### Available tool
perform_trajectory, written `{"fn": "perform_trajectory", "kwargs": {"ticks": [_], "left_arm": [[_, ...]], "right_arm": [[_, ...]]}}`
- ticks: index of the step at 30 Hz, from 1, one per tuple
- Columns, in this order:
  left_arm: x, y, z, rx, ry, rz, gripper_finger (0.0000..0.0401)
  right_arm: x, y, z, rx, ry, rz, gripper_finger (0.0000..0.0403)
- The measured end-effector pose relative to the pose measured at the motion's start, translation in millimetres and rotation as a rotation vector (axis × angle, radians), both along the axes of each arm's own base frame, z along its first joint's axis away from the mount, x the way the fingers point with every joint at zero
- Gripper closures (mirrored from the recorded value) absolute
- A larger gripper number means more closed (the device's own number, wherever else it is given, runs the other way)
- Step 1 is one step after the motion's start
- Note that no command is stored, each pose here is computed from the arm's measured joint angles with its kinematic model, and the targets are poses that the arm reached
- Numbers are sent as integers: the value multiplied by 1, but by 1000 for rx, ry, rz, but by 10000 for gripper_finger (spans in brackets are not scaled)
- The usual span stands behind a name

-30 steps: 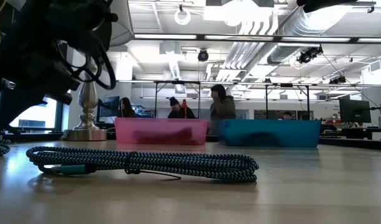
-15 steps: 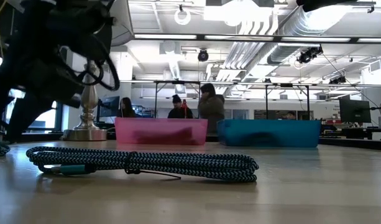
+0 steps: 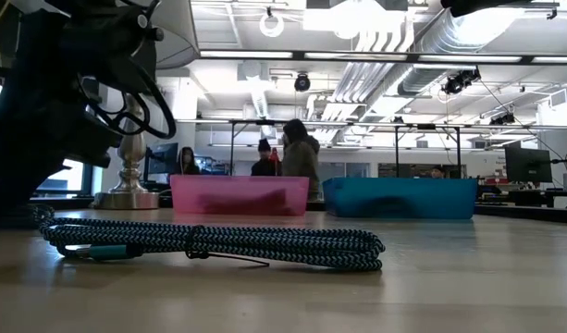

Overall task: Pick & Place USB Port
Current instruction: Put the top black and blue charger cable into the red bin

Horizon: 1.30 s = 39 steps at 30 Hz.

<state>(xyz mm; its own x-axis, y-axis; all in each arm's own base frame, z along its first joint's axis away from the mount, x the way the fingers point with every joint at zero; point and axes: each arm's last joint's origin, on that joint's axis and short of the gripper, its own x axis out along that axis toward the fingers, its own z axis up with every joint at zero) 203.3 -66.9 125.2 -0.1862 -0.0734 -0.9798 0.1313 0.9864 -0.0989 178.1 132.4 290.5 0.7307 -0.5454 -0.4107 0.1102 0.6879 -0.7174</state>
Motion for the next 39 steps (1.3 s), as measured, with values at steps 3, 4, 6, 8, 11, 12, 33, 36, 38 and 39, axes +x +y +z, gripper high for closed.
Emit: {"fn": "perform_trajectory", "kwargs": {"ticks": [3,4,6,8,11,12,33,36,38,39], "left_arm": [[5,-1,3,15,-15,14,375],[8,-2,6,26,-28,19,375],[16,-3,13,53,-67,23,376],[27,-6,21,92,-135,-8,376],[59,-15,43,140,-416,-65,376],[64,-15,50,157,-467,-83,376],[112,-52,188,507,-1692,-254,376],[119,-54,188,504,-1774,-315,376],[123,-56,187,473,-1824,-349,376],[125,-55,185,467,-1834,-362,376]], "right_arm": [[0,0,0,0,-1,0,249],[0,0,0,0,-1,0,249],[0,0,0,0,-1,1,249],[0,0,0,0,0,1,249],[0,0,0,0,0,1,249],[0,0,0,0,0,1,249],[15,2,5,14,-18,48,249],[22,5,9,49,-21,103,249],[28,6,12,77,-27,147,249],[30,7,13,90,-35,166,249]]}}
